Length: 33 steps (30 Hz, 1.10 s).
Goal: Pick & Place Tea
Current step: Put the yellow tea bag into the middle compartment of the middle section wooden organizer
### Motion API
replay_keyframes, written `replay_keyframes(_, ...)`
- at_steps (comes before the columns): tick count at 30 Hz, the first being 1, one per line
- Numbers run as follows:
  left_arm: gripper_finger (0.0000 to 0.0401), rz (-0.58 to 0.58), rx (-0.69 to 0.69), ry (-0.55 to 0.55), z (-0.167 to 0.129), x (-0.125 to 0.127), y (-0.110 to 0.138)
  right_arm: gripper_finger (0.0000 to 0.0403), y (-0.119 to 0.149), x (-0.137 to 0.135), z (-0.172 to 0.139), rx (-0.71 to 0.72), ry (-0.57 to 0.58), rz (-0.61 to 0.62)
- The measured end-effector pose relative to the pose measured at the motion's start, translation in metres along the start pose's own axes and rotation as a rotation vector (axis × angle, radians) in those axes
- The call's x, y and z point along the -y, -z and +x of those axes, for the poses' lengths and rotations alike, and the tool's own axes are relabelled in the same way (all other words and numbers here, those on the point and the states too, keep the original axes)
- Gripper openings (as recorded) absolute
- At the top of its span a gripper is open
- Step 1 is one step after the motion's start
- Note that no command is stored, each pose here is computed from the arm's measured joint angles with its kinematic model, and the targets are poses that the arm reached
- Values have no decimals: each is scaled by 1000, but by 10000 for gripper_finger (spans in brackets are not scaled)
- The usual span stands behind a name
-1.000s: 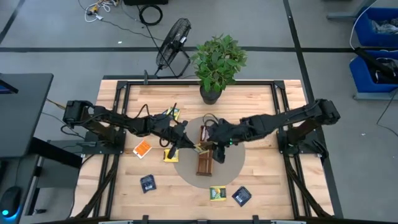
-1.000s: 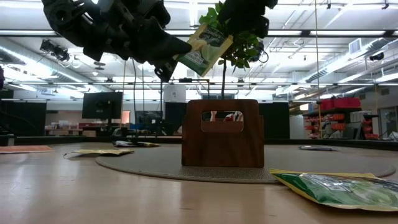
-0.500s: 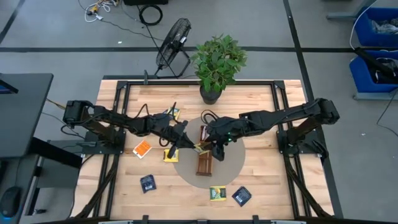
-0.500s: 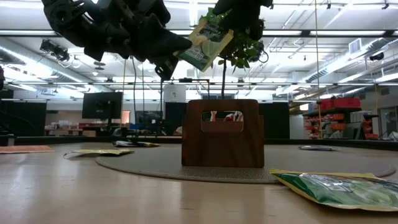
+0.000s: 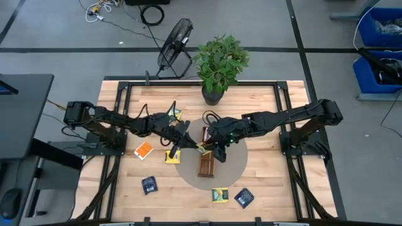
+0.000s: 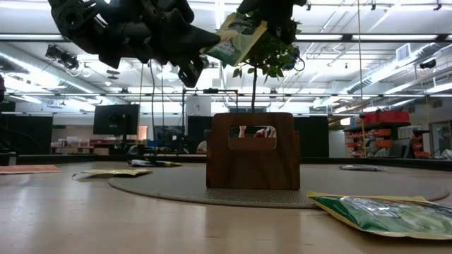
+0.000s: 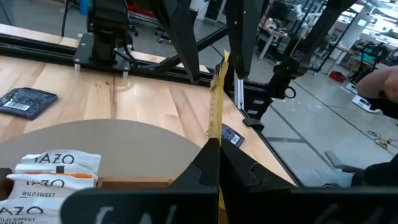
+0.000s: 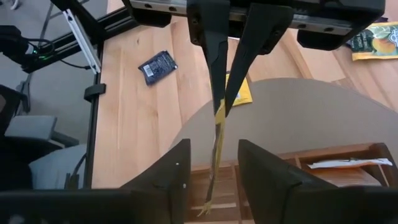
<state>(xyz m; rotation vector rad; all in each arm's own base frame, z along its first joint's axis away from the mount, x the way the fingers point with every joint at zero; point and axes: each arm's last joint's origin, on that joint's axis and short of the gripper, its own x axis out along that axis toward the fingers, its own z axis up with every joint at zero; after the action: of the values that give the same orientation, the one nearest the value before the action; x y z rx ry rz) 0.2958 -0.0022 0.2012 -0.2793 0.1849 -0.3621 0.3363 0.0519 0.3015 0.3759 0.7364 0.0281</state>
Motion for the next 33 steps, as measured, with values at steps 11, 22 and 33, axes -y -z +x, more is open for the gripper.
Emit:
replay_keyframes(11, 2, 2, 1, 2, 0, 0, 0, 25, -1, 1, 0, 3, 1, -48)
replay_keyframes(22, 34, 71, -13, -31, 0, -1, 1, 3, -1, 1, -1, 4, 0, -3)
replay_keyframes(33, 118, 145, -106, -53, -7, -2, 20, 1, 6, 4, -9, -60, 50, 244)
